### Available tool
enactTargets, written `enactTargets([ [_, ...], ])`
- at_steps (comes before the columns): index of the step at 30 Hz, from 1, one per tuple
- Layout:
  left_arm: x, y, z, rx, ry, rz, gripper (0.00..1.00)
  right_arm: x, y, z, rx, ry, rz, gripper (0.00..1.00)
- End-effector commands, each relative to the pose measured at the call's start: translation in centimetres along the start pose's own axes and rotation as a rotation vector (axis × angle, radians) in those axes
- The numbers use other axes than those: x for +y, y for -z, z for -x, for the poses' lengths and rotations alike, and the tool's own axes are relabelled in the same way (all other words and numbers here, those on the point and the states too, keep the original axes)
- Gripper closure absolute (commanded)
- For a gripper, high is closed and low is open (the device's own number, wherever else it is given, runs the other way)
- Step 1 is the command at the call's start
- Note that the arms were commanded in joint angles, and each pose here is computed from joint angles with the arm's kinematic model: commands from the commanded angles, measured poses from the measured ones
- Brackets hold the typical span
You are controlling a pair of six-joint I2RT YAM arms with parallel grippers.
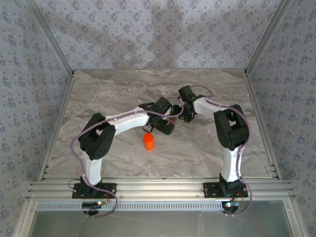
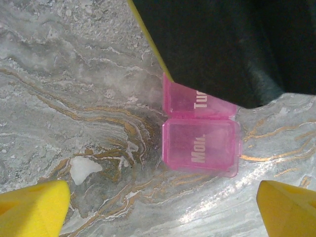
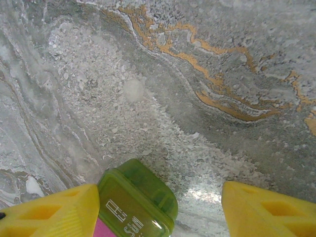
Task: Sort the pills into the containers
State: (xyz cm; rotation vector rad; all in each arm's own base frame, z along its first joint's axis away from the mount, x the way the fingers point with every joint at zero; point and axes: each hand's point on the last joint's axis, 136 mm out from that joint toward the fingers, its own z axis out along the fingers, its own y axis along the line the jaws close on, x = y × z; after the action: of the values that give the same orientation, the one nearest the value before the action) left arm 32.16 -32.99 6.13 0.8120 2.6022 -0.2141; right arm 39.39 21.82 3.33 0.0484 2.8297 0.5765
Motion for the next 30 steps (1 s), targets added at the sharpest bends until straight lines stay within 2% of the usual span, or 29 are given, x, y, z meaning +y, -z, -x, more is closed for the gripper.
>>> enactTargets([
  [1, -0.1, -0.5, 0.4, -0.027, 0.011, 0.012, 0.03, -1.8, -2.2, -3.0, 0.097, -0.022, -0.053, 0.32],
  [21, 0.2, -1.9, 0.6, -0.029, 0.01, 0.043, 0.03, -1.9, -2.4, -3.2, 0.101, -0.022, -0.058, 0.33],
  [30, 0.9, -1.6, 1.8, -0.059, 0.023, 0.077, 0.03, -2.0, -2.5, -3.4, 0.104, -0.021, -0.061, 0.33],
])
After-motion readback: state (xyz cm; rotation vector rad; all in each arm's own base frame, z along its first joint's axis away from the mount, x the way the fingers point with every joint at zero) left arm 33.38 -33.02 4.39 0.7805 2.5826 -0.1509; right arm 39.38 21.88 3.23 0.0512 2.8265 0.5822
